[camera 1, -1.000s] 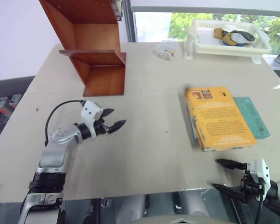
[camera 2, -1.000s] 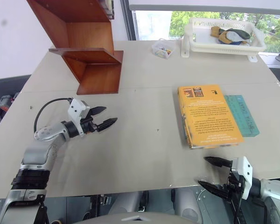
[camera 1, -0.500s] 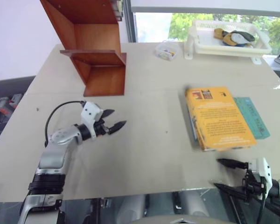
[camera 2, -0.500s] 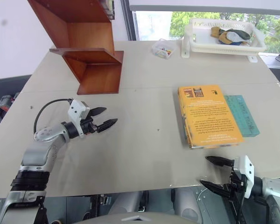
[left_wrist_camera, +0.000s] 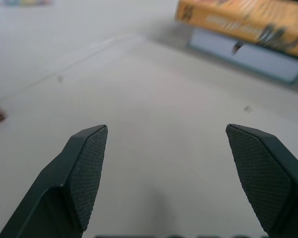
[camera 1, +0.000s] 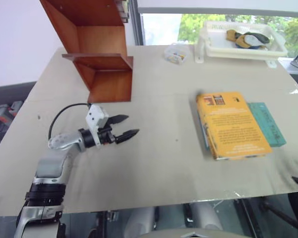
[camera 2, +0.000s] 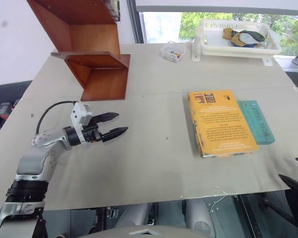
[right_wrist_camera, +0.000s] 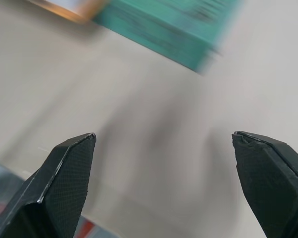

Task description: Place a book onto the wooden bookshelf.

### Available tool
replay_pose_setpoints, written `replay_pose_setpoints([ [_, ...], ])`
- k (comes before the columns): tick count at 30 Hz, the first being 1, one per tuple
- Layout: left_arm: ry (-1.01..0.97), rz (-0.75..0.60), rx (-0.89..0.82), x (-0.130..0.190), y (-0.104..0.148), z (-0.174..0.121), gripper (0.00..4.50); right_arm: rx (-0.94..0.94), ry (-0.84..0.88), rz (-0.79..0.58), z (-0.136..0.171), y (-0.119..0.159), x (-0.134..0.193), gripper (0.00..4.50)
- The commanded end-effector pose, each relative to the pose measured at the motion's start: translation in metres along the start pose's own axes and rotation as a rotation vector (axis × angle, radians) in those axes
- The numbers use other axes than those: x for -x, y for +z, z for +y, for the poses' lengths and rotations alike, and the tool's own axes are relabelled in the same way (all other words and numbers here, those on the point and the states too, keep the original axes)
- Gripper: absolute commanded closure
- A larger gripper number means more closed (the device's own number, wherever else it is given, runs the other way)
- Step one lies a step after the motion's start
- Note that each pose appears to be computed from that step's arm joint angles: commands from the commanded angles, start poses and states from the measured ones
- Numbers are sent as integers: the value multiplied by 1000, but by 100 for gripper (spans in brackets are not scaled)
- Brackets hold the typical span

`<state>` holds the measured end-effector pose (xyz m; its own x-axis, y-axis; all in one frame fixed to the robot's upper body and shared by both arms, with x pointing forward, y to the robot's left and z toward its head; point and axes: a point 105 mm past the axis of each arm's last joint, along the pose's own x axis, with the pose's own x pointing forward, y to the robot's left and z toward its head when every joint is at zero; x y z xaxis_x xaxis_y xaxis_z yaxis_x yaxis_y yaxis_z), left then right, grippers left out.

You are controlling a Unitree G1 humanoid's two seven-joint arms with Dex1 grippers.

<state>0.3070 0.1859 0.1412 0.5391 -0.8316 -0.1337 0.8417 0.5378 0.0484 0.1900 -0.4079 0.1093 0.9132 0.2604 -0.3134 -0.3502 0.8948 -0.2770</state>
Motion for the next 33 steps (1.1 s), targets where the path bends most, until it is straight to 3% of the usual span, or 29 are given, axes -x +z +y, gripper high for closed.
replay_pose_setpoints([
  [1,-65,-80,-79,6,36,-4,38,-5,-238,-214,-35,50,-14,0],
  [7,-78,-75,-160,15,55,-7,38,7,-387,-179,-37,62,-84,0],
  [16,-53,-68,-178,27,57,-20,38,-66,-483,-65,-50,54,-139,0],
  [21,-36,-69,-164,33,55,-24,38,-168,-267,-93,-25,57,-169,0],
  [27,-24,-65,-144,35,50,-26,38,-130,-39,-170,12,80,-195,0],
  [33,-26,-63,-137,35,48,-26,38,-116,51,-215,40,96,-217,0],
])
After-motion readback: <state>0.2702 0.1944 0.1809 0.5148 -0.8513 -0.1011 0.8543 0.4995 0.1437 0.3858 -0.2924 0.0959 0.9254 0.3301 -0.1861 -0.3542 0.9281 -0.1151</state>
